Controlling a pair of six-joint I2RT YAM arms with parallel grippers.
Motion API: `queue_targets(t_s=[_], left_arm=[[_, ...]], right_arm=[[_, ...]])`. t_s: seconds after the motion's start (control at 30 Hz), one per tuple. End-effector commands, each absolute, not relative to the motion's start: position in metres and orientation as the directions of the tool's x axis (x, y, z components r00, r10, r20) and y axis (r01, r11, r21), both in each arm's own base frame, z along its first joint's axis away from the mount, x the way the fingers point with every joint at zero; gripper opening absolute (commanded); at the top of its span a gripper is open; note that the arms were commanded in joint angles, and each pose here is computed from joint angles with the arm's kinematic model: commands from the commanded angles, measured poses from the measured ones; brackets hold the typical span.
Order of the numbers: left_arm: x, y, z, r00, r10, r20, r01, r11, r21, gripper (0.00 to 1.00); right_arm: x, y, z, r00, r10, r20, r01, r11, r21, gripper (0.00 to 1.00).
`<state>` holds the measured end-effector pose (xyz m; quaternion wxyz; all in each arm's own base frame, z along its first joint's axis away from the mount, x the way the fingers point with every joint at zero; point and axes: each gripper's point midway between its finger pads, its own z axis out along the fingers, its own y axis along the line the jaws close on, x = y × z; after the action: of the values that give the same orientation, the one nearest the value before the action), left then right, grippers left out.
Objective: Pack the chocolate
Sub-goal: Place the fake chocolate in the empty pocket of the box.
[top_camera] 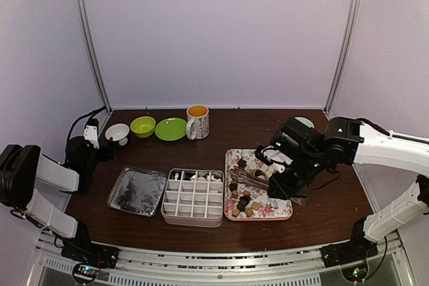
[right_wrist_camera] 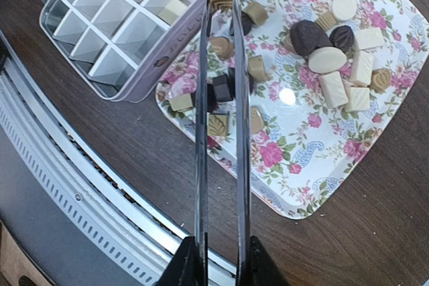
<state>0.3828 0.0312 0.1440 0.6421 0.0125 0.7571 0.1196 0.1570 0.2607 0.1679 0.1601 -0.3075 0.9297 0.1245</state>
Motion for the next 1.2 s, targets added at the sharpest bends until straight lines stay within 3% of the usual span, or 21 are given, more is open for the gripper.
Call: queue_targets(t_s=[0.0, 0.43, 1.17], left_arm=[[0.389, 0.034, 0.165, -0.104, 0.167, -0.981, -0.157, 0.971, 0.181, 0.98], [0.389, 0.034, 0.165, -0.106, 0.167, -0.980, -0.158, 0.971, 0.182, 0.98], [0.389, 0.034, 0.165, -0.105, 0.167, -0.980, -0.157, 0.971, 0.182, 0.98]], right_arm=[[0.157, 0.301, 0.193, -0.719, -0.528, -0.452, -0.671, 0.696, 0.256, 0.23], [0.154, 0.346, 0.175, -0.690, -0.576, -0.437, -0.715, 0.635, 0.292, 0.23], [0.172, 0.359, 0.164, -0.707, -0.545, -0.451, -0.688, 0.676, 0.263, 0.28]])
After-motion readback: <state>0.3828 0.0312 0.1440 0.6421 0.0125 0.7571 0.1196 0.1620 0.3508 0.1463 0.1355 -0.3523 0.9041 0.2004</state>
